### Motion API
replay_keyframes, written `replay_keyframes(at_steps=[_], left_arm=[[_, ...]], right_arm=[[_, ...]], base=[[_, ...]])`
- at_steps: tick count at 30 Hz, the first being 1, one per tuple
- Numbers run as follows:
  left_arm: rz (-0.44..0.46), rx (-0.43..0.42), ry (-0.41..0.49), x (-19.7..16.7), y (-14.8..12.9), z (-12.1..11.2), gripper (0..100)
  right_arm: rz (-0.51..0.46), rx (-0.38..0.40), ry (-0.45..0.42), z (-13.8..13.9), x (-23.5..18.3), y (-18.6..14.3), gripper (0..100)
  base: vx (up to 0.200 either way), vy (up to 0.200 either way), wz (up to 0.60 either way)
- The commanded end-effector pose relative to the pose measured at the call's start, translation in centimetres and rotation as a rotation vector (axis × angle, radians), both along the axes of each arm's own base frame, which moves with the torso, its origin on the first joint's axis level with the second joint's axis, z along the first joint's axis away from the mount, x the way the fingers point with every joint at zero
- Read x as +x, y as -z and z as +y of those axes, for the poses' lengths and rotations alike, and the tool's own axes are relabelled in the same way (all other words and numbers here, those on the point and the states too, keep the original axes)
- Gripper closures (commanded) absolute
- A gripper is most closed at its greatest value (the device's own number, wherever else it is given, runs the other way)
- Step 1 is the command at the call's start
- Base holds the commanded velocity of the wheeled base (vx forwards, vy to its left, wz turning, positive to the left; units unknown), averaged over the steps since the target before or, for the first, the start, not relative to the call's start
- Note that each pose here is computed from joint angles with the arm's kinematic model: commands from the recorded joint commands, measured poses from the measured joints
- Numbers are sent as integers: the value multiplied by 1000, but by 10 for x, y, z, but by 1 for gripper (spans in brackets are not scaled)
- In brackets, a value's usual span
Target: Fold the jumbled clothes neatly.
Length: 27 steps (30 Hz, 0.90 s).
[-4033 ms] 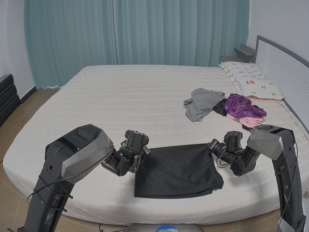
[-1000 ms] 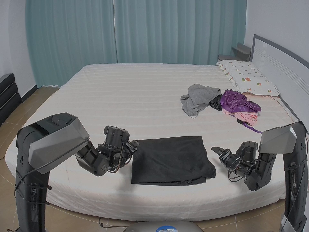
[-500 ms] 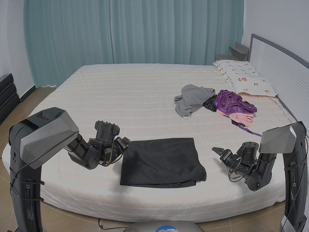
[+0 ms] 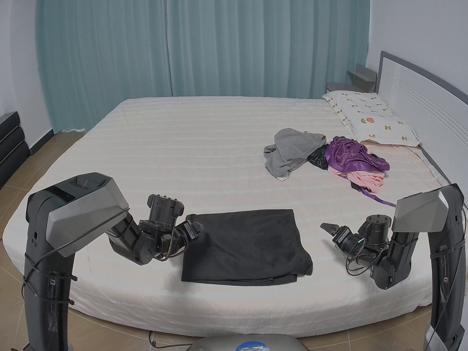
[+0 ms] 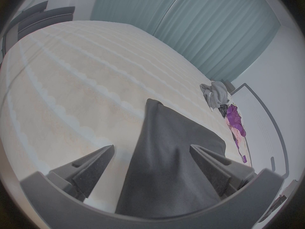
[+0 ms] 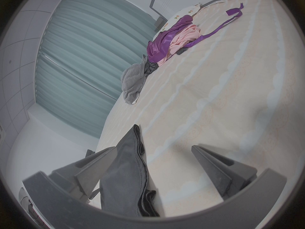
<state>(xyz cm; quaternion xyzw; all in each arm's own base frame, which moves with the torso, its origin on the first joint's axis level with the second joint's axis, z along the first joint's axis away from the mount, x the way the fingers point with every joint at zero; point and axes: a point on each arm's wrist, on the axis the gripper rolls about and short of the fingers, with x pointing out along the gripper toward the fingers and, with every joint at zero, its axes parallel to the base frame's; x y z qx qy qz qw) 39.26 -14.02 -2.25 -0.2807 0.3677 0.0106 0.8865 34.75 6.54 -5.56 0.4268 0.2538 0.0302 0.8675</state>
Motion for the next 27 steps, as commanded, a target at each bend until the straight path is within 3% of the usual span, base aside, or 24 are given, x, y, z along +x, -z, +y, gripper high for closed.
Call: replay_keyframes(at_steps=[1,12,13,27], left_arm=[[20,11,12,1,14,-4,0],[-3,11,39,6,19,-19,0],[-3,11,39,6,19,-19,100],[0,10,26,5,18,-18,100]], right_arm=[[1,0,-2,1,0,1,0],[1,0,-2,1,0,1,0],[1,0,-2,1,0,1,0],[2,0,-2,1,0,1,0]], base=[[0,0,0],[0,0,0],[0,0,0],[0,0,0]])
